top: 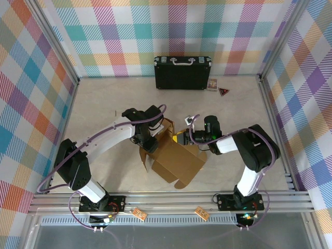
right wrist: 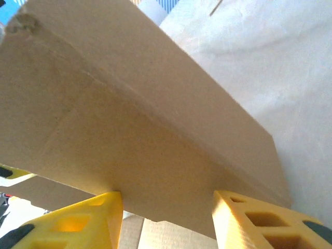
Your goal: Fold the paper box
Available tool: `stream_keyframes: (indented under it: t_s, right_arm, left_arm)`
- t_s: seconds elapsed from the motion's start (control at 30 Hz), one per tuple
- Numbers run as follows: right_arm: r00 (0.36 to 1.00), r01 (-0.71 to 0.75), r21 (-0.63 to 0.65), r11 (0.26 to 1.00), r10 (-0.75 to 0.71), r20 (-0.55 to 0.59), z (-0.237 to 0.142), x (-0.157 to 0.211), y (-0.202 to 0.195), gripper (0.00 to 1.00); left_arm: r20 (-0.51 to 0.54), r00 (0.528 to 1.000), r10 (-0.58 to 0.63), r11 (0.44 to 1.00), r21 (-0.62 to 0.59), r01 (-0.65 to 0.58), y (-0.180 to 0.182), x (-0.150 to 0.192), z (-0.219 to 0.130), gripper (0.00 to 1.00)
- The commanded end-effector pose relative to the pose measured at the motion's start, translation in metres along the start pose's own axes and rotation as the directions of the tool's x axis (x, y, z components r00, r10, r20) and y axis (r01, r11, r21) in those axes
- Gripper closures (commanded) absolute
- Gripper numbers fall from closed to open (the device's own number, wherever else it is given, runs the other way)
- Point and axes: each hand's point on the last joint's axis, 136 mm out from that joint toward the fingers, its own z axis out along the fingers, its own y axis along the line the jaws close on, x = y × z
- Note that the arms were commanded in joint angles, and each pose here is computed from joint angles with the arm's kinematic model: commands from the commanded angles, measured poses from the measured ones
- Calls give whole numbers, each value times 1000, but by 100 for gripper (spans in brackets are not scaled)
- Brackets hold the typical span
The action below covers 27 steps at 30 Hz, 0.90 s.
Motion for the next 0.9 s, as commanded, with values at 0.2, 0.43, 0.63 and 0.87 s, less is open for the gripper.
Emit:
stream_keyframes:
  t_s: [0.2,0.43,0.63,0.87]
  right_arm:
    - [980,180,-6,984,-179,83,16,-32,-5,53]
    - [961,264,100,959,-271,61,21,-39,-19,52]
    - [940,327,160,931,-337,40,26,-42,-27,49]
    - [926,375,120,919,-377,-2,38,-41,-29,47]
  left_arm:
    - [-1,1000,-14,1000,10,14,1,-2,0,56]
    - [-11,1000,-15,1000,11,15,0,-4,4,56]
    - [-34,999,-16,1000,10,16,0,-4,10,56]
    - [-42,999,-14,1000,11,14,-1,-6,14,56]
